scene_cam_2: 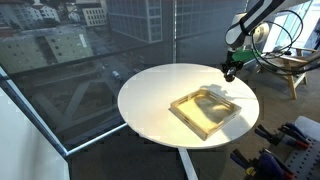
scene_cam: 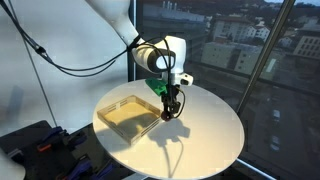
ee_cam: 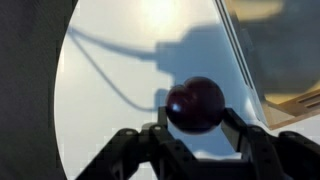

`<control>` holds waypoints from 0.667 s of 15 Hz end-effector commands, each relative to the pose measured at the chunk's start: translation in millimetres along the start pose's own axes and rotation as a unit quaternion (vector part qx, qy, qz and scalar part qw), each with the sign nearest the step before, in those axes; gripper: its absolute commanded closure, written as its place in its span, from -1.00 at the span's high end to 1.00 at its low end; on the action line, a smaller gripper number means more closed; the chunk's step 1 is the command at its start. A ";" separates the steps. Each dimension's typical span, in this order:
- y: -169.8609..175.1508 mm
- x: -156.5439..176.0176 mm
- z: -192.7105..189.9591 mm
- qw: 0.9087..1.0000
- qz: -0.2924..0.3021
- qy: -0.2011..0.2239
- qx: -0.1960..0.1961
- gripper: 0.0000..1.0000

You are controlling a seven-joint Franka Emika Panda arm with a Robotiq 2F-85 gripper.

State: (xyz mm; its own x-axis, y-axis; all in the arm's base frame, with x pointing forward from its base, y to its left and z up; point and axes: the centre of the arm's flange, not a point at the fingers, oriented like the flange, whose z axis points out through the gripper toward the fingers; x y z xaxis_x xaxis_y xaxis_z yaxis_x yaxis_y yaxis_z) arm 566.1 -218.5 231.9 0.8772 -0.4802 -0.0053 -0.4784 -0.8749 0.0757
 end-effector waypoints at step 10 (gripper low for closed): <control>3.4 14.0 31.3 1.000 0.011 0.002 0.005 -0.35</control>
State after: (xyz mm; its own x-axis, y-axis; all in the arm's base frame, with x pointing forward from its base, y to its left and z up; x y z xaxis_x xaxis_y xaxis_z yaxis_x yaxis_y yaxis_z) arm 569.0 -218.2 203.0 0.8793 -0.4763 0.0003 -0.4748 -0.8765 0.0797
